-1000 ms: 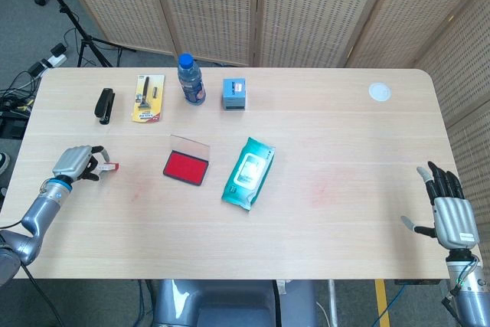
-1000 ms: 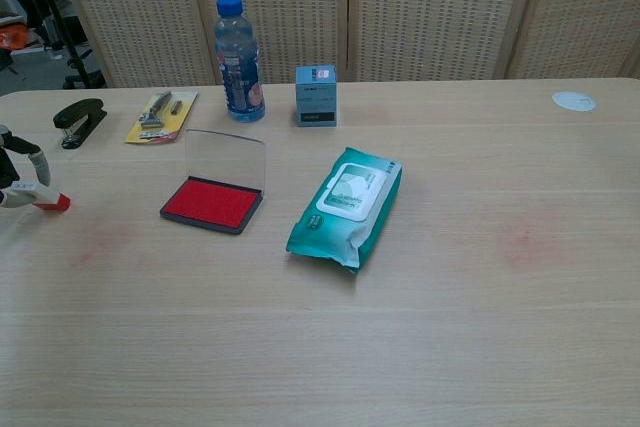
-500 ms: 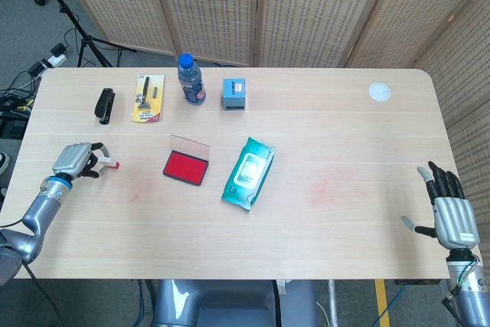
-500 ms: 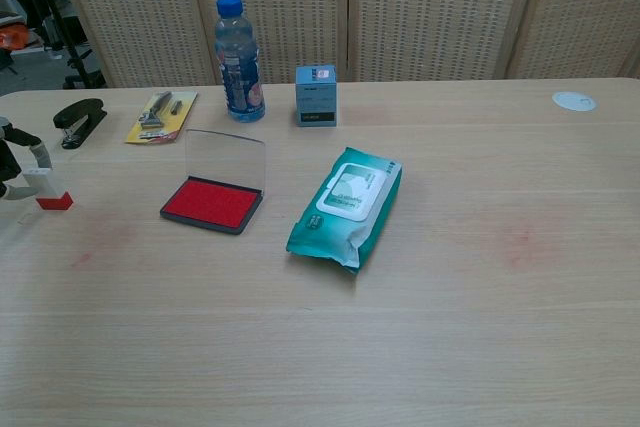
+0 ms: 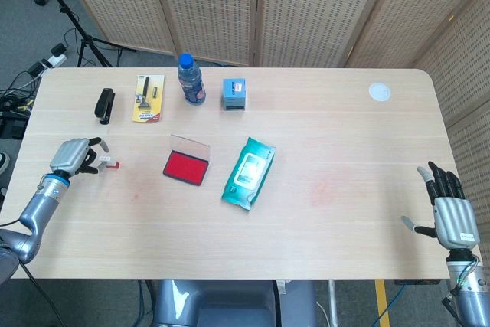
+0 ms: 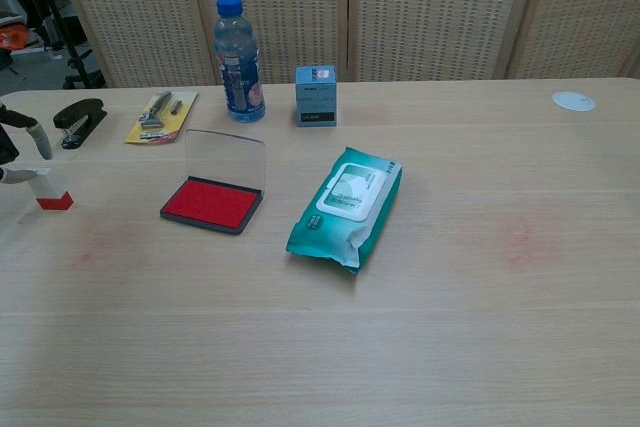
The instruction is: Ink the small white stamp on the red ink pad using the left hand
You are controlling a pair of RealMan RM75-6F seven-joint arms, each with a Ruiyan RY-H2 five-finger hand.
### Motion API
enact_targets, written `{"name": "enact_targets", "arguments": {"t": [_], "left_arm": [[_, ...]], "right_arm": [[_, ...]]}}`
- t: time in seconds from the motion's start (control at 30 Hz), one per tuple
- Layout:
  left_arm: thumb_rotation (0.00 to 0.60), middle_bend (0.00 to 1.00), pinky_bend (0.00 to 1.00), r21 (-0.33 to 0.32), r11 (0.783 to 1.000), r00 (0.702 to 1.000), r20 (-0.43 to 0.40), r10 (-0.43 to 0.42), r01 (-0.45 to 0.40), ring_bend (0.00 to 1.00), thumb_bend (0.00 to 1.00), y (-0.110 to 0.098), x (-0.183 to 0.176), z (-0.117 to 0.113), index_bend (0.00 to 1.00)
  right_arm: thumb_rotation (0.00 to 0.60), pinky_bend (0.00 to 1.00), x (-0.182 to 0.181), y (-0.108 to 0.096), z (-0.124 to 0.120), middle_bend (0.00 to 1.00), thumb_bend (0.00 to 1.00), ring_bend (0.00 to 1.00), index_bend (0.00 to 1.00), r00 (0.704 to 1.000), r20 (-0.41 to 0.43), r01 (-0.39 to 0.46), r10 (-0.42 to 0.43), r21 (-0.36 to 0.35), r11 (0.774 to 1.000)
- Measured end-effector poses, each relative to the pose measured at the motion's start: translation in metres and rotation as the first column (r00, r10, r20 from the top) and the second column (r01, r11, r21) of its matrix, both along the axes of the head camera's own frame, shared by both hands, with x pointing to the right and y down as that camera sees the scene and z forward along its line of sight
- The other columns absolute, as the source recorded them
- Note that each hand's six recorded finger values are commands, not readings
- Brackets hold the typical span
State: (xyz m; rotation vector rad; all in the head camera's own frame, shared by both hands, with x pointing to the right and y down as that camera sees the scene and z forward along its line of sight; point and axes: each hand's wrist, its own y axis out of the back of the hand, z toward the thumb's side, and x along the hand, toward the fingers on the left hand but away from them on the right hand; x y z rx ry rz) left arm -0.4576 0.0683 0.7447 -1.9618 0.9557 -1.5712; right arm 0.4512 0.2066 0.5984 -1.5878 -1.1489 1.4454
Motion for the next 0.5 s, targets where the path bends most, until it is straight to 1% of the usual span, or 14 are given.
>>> {"name": "enact_targets", "arguments": {"t": [0.07,0.1,0.17,0.2,0.23,0.27,0.3,0.33,0.4,0.43,0.5], "left_arm": [[0.600,0.94,0.99,0.039,0.999,1.000,-0.020,0.002,-0.001,0.99,0.29,-0.006,-0.002,-0.012,0.42],[0.600,0.87,0.93,0.061,0.998,1.000,-0.030,0.001,0.000,0.93,0.27,-0.009,-0.004,-0.018,0.38],[0.600,0.64,0.74,0.119,0.993,0.998,-0.056,0.003,0.004,0.69,0.24,-0.017,-0.009,-0.037,0.28],[0.600,0.43,0.60,0.142,0.990,0.998,-0.068,0.005,0.005,0.50,0.23,-0.019,-0.012,-0.046,0.24],[0.600,0.21,0.46,0.159,0.987,0.997,-0.079,0.007,0.006,0.34,0.21,-0.020,-0.014,-0.054,0.20],[0.600,0.09,0.37,0.174,0.985,0.996,-0.089,0.007,0.009,0.24,0.20,-0.020,-0.017,-0.064,0.18],[0.600,0.02,0.27,0.180,0.984,0.995,-0.097,0.004,0.013,0.13,0.18,-0.019,-0.020,-0.070,0.15],[0.600,0.00,0.17,0.184,0.983,0.994,-0.106,0.001,0.019,0.05,0.15,-0.017,-0.022,-0.076,0.11],[0.600,0.00,0.06,0.196,0.980,0.992,-0.127,-0.008,0.033,0.00,0.11,-0.011,-0.025,-0.091,0.05],[0.600,0.00,0.02,0.203,0.978,0.991,-0.134,-0.012,0.040,0.00,0.09,-0.008,-0.026,-0.097,0.02],[0.600,0.00,0.00,0.224,0.973,0.989,-0.141,-0.031,0.062,0.00,0.08,0.002,-0.030,-0.111,0.00]], "right_arm": [[0.600,0.00,0.000,0.000,0.000,0.00,0.04,0.00,0.00,1.000,0.001,0.002,-0.002,0.000,1.000],[0.600,0.00,-0.001,0.000,-0.001,0.00,0.04,0.00,0.00,1.000,0.002,0.004,-0.004,0.001,1.000],[0.600,0.00,-0.002,0.001,-0.002,0.00,0.04,0.00,0.00,1.000,0.006,0.007,-0.007,0.005,1.000],[0.600,0.00,-0.002,0.001,-0.003,0.00,0.04,0.00,0.00,1.000,0.008,0.007,-0.008,0.007,1.000],[0.600,0.00,-0.003,0.001,-0.004,0.00,0.04,0.00,0.00,1.000,0.010,0.008,-0.008,0.009,1.000],[0.600,0.00,-0.003,0.001,-0.004,0.00,0.04,0.00,0.00,1.000,0.012,0.008,-0.008,0.011,1.000],[0.600,0.00,-0.003,0.001,-0.005,0.00,0.04,0.00,0.00,1.000,0.013,0.008,-0.009,0.013,1.000],[0.600,0.00,-0.004,0.001,-0.006,0.00,0.04,0.00,0.00,1.000,0.015,0.009,-0.010,0.016,1.000],[0.600,0.00,-0.004,0.002,-0.007,0.00,0.04,0.00,0.00,1.000,0.016,0.010,-0.010,0.019,1.000],[0.600,0.00,-0.004,0.002,-0.008,0.00,0.04,0.00,0.00,1.000,0.017,0.010,-0.010,0.021,1.000],[0.600,0.00,-0.003,0.002,-0.009,0.00,0.04,0.00,0.00,1.000,0.016,0.011,-0.012,0.024,1.000]]}}
